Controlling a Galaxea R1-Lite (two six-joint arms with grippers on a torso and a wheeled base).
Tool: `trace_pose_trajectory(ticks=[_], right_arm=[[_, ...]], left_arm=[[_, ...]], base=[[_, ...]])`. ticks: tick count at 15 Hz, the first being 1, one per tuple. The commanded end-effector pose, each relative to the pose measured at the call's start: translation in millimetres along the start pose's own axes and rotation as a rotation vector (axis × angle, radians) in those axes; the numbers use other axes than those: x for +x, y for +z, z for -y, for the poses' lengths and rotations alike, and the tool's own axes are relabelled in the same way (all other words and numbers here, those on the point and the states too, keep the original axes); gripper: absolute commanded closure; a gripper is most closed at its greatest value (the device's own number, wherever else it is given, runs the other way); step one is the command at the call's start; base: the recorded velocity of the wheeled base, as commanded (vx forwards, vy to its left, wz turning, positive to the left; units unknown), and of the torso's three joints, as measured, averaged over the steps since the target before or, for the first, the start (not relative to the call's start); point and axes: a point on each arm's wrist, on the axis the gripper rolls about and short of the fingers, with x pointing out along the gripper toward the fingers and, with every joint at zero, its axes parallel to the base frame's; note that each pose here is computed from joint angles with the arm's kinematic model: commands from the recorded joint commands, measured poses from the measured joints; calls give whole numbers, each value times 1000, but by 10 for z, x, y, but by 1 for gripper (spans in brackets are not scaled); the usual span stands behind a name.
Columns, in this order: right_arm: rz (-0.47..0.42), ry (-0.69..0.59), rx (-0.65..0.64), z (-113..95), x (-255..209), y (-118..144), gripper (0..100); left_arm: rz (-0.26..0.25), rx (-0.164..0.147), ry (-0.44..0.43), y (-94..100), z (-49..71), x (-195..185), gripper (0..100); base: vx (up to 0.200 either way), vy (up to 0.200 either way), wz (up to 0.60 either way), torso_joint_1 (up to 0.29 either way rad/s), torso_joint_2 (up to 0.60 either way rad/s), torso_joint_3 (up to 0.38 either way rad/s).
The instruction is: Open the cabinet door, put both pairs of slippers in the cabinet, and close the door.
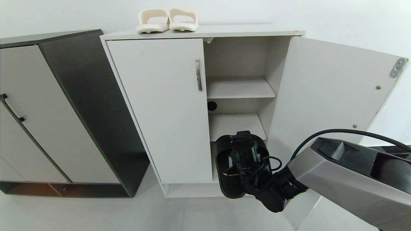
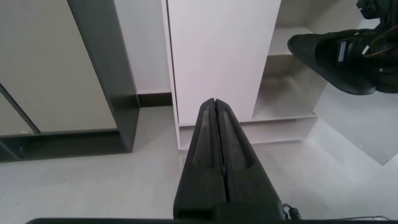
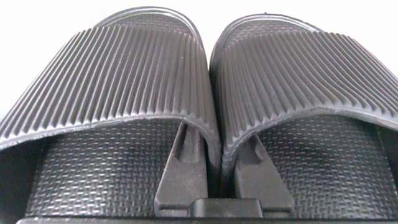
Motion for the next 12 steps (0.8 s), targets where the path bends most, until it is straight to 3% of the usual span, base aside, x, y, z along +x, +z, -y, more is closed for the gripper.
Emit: trace_pose_trajectory(ticks=[1,7,12], right_arm=[[-6,-2,-3,-10,34,-54,100],[21,-21,21,22,99,-7,100],[73,-63,49,175,275,-12,100]], left_arm=[[-1,0,0,0,0,1,100],[1,-3,3,1,-1,1,100],[1,-6,15,1,-3,0,100]], base=[[0,0,0,-2,12,-183],[0,0,0,6,3,-196],[0,0,0,0,1,-22]])
